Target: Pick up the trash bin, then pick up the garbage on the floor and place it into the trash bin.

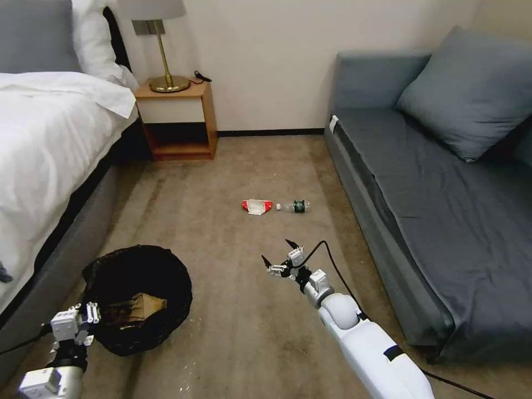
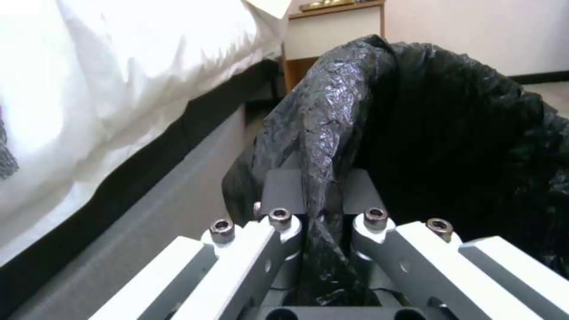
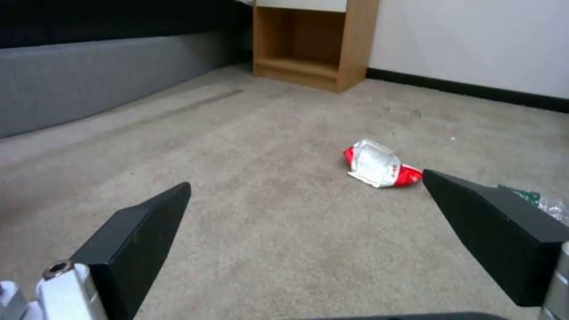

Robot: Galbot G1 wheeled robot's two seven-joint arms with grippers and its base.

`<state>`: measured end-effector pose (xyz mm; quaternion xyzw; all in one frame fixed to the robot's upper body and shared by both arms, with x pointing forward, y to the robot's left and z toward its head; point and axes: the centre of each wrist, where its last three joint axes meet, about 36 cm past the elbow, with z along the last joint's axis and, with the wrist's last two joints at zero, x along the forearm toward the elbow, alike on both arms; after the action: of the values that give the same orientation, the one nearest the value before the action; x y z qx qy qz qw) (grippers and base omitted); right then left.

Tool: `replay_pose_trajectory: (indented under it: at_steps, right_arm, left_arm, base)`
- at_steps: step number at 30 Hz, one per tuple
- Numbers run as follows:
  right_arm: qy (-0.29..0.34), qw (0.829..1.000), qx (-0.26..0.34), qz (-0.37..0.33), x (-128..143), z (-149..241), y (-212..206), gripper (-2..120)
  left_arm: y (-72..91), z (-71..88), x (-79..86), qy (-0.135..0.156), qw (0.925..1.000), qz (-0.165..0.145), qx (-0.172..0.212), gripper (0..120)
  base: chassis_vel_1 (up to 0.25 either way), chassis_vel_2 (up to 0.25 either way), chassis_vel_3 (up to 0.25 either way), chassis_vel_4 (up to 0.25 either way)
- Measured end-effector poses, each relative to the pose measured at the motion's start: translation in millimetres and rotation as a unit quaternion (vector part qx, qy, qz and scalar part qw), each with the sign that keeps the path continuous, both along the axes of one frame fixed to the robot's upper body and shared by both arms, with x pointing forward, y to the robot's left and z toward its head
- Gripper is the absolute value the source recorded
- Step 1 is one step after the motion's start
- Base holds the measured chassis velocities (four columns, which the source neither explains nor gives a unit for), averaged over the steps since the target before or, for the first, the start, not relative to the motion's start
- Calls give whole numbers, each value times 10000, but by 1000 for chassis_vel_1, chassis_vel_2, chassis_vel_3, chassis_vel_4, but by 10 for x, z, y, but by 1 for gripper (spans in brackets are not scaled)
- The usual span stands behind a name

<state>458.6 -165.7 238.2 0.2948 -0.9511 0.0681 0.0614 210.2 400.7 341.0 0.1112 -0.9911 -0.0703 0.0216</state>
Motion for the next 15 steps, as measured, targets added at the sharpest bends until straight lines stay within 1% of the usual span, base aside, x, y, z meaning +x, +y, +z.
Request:
replay_pose_trajectory:
  at_steps: [15]
  right_arm:
    - [-6, 10000, -25, -11, -76, -63, -139, 100]
  left_arm:
    - [-40, -18, -1, 24, 10000, -75, 5, 6]
  base:
    - [-6, 6, 6, -5]
